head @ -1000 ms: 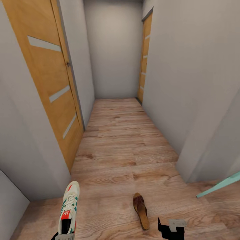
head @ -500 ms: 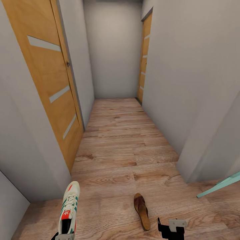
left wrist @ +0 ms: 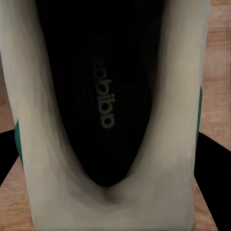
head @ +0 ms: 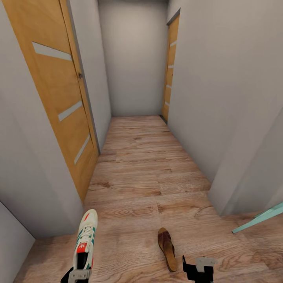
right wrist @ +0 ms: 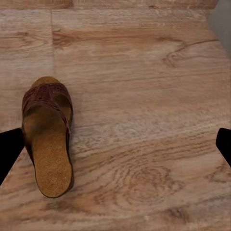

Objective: Pick up the two gym shoes and the two sandals from the corridor floor and place them onto the hallstand (shoe rack) in the corridor, making sure they are on the rack and not on the floor. Arrange them so the two gym shoes are next to each other and the two sandals are next to each other.

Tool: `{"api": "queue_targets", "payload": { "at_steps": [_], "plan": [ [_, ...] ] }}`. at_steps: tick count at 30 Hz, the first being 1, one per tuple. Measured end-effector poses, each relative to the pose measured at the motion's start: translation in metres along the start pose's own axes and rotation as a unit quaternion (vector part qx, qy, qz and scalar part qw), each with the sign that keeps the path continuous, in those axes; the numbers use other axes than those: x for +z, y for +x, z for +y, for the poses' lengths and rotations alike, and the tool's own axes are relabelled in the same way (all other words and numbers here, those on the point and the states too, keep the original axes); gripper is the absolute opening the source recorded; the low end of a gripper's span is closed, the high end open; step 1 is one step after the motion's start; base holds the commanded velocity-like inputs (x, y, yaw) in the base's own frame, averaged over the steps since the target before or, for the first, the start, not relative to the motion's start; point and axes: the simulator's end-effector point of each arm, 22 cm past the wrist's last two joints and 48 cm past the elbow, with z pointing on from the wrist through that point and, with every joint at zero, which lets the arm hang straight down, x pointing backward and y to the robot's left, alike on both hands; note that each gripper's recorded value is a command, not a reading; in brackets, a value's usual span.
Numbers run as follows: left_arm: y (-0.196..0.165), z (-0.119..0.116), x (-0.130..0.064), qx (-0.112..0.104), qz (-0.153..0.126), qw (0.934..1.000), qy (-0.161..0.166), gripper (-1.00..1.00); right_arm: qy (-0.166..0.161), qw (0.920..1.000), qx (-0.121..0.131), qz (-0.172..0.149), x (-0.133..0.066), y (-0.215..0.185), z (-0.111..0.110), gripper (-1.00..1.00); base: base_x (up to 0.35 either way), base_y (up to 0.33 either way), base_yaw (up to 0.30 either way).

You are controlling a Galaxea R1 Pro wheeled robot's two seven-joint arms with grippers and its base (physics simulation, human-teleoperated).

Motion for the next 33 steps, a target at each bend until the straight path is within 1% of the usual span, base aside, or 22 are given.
{"api": "queue_targets", "payload": {
  "at_steps": [2,3,4,7,8,10,11,12,13,14,15,16,17,18,19,21,29,33],
  "plan": [
    [-0.012,-0.003,0.007,-0.002,-0.009,1.0,0.002,-1.0,-0.005,1.0,0.005,-0.002,0.001,-0.004,0.009,1.0,0.0,0.0,0.0],
    [-0.027,-0.007,0.016,-0.004,-0.019,0.9998,0.004,-1.0,-0.012,0.9999,0.008,-0.005,0.003,-0.01,0.019,1.0,0.0,0.0,0.0],
    [-0.036,-0.009,0.021,-0.004,-0.023,0.9997,0.006,-1.0,-0.014,0.9998,0.011,-0.006,0.004,-0.014,0.023,1.0,0.0,0.0,0.0],
    [-0.063,-0.017,0.04,-0.008,-0.027,0.9996,0.011,-1.0,-0.029,0.9995,0.015,-0.001,0.012,-0.03,0.041,1.0,0.0,0.0,0.0],
    [-0.074,-0.021,0.049,-0.011,-0.024,0.9996,0.013,-1.0,-0.036,0.9992,0.013,0.009,0.017,-0.036,0.05,1.0,0.0,0.0,0.0],
    [-0.089,-0.024,0.058,-0.014,-0.023,0.9995,0.015,-1.0,-0.044,0.9986,0.012,0.025,0.021,-0.044,0.059,1.0,0.0,0.0,0.0],
    [-0.105,-0.026,0.067,-0.015,-0.024,0.9994,0.017,-1.0,-0.052,0.9977,0.009,0.042,0.024,-0.05,0.068,1.0,0.0,0.0,0.0],
    [-0.124,-0.028,0.075,-0.017,-0.03,0.9992,0.019,-1.0,-0.059,0.9966,0.006,0.058,0.026,-0.055,0.075,1.0,0.0,0.0,0.0],
    [-0.131,-0.029,0.079,-0.018,-0.032,0.9992,0.019,-1.0,-0.062,0.996,0.005,0.065,0.027,-0.057,0.077,1.0,0.0,0.0,0.0],
    [-0.146,-0.03,0.084,-0.019,-0.037,0.9989,0.021,-1.0,-0.066,0.9951,0.003,0.074,0.027,-0.061,0.082,1.0,0.0,0.0,0.0],
    [-0.176,-0.039,0.092,-0.022,-0.055,0.9979,0.028,-1.0,-0.073,0.9939,0.002,0.083,0.028,-0.071,0.088,1.0,0.0,0.0,0.0],
    [-0.187,-0.047,0.094,-0.023,-0.063,0.9972,0.033,-1.0,-0.074,0.9936,0.001,0.085,0.028,-0.071,0.089,1.0,0.0,0.0,0.0],
    [-0.189,-0.052,0.094,-0.025,-0.064,0.997,0.035,-1.0,-0.074,0.9936,0.0,0.086,0.028,-0.071,0.088,1.0,0.04,0.0,0.0],
    [-0.193,-0.067,0.094,-0.026,-0.067,0.9964,0.046,-1.0,-0.073,0.9936,-0.001,0.087,0.029,-0.071,0.086,1.0,0.136,0.0,0.0],
    [-0.195,-0.074,0.093,-0.028,-0.068,0.9961,0.049,-1.0,-0.072,0.9935,-0.002,0.087,0.029,-0.07,0.085,1.0,0.235,0.0,0.0],
    [-0.198,-0.087,0.093,-0.024,-0.072,0.9954,0.059,-1.0,-0.07,0.9936,-0.005,0.088,0.03,-0.07,0.081,1.0,0.111,0.0,0.0],
    [-0.204,-0.096,0.092,-0.017,-0.077,0.9946,0.068,-1.0,-0.068,0.9937,-0.006,0.088,0.03,-0.07,0.079,1.0,0.027,0.0,0.0],
    [-0.213,-0.1,0.092,-0.013,-0.087,0.9935,0.072,-1.0,-0.069,0.9937,-0.006,0.088,0.03,-0.07,0.079,1.0,0.004,0.0,0.0]
  ]
}}
